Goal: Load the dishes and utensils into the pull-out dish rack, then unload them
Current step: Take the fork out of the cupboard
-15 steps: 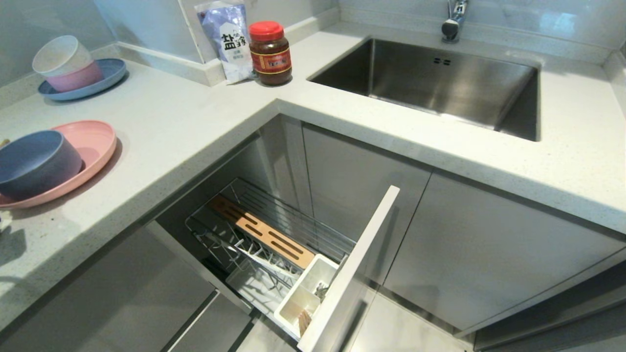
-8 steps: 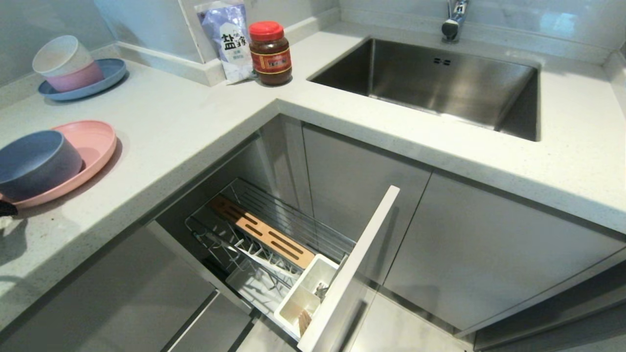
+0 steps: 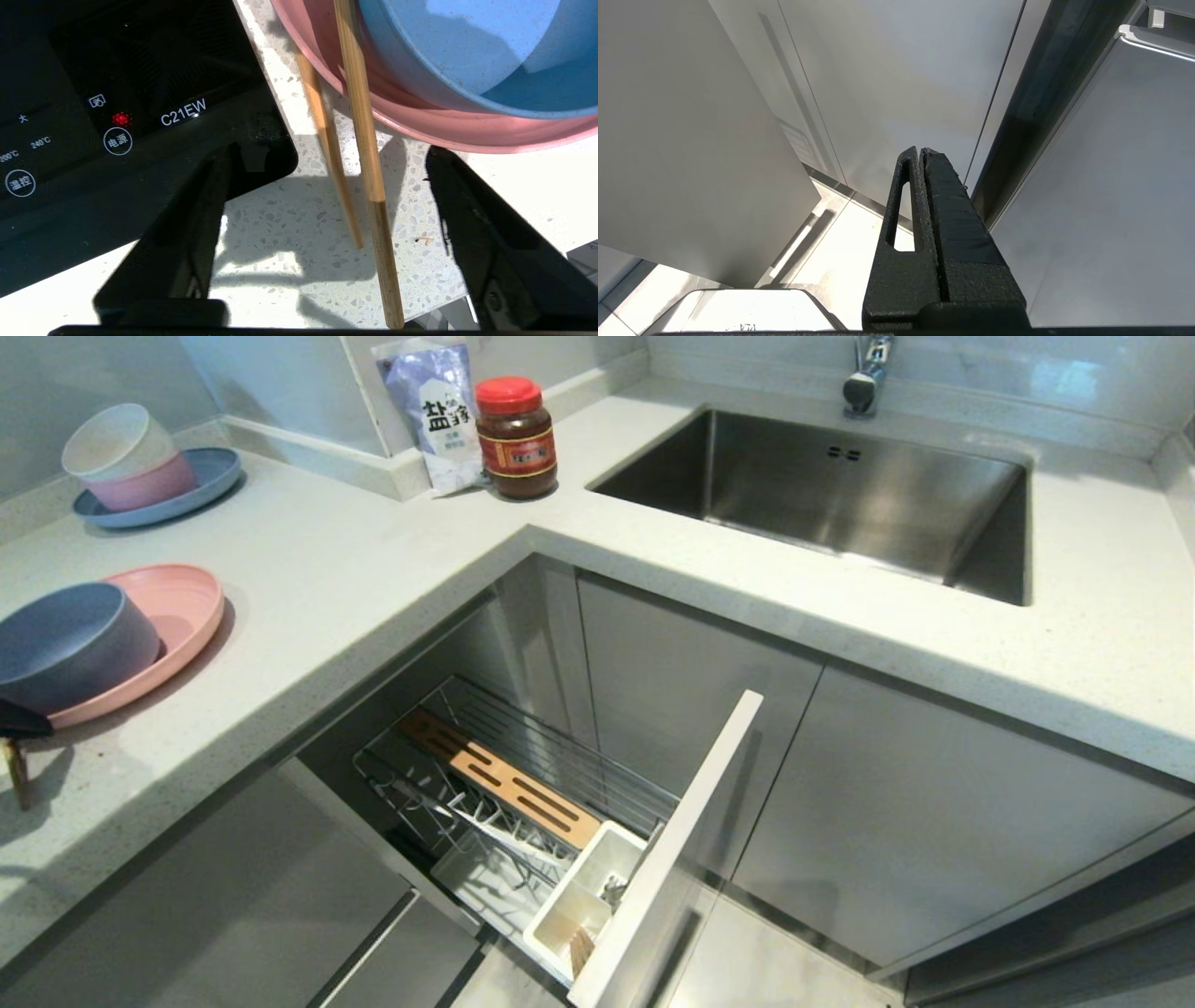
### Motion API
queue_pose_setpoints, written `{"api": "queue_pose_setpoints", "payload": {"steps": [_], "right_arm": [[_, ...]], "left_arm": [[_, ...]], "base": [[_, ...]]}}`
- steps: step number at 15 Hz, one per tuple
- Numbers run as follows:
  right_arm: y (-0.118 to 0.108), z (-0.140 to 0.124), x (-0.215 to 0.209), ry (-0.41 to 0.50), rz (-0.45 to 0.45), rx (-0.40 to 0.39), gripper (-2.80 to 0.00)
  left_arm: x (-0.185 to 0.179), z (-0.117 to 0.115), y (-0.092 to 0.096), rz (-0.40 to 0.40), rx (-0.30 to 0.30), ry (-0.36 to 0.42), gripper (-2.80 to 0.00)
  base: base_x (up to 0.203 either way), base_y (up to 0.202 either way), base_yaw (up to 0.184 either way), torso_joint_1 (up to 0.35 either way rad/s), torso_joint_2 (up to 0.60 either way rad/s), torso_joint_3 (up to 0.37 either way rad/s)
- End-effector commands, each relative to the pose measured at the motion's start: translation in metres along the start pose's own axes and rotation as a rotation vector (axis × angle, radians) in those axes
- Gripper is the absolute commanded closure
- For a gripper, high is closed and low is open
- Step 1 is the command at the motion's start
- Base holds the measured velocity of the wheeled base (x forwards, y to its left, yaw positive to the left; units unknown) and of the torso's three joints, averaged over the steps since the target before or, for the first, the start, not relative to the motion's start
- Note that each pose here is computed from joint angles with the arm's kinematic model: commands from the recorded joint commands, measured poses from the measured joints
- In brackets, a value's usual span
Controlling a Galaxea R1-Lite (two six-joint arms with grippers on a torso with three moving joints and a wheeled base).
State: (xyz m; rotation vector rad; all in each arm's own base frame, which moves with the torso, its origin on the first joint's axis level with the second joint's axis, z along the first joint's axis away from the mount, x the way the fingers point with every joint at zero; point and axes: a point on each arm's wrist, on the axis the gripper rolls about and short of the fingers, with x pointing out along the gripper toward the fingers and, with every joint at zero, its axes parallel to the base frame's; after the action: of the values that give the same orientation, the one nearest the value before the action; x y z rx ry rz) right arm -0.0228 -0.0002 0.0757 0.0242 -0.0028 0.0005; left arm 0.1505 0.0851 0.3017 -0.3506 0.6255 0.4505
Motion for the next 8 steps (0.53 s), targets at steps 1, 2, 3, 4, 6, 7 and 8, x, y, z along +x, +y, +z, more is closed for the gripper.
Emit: {"api": "queue_pose_setpoints", "payload": {"steps": [1,2,3,4,6,7,8], "right_arm": [[0.000,-0.001,0.000,-0.002,0.000,0.000,0.00],[0.000,0.000,0.000,-0.003,0.001,0.000,0.00],[0.000,0.000,0.000,-0.003,0.000,0.000,0.00],[0.000,0.000,0.000,-0.003,0.000,0.000,0.00],[0.000,0.000,0.000,-0.003,0.000,0.000,0.00],[0.000,-0.001,0.000,-0.002,0.000,0.000,0.00],[0.000,0.000,0.000,-0.003,0.001,0.000,0.00]], "left_arm": [[-0.002,-0.004,0.000,-0.001,-0.001,0.006,-2.80],[-0.004,-0.004,0.000,-0.002,0.000,0.002,-2.80],[-0.007,-0.006,-0.002,-0.012,0.009,-0.004,-2.80],[-0.011,-0.009,-0.004,-0.023,0.017,-0.009,-2.80],[-0.016,-0.013,-0.008,-0.044,0.032,-0.015,-2.80],[-0.020,-0.016,-0.010,-0.055,0.041,-0.021,-2.80],[-0.024,-0.018,-0.011,-0.067,0.050,-0.026,-2.80]], "base": [[0.000,0.000,0.000,0.000,0.00,0.000],[0.000,0.000,0.000,0.000,0.00,0.000],[0.000,0.000,0.000,0.000,0.00,0.000],[0.000,0.000,0.000,0.000,0.00,0.000],[0.000,0.000,0.000,0.000,0.00,0.000],[0.000,0.000,0.000,0.000,0.00,0.000],[0.000,0.000,0.000,0.000,0.00,0.000]]}}
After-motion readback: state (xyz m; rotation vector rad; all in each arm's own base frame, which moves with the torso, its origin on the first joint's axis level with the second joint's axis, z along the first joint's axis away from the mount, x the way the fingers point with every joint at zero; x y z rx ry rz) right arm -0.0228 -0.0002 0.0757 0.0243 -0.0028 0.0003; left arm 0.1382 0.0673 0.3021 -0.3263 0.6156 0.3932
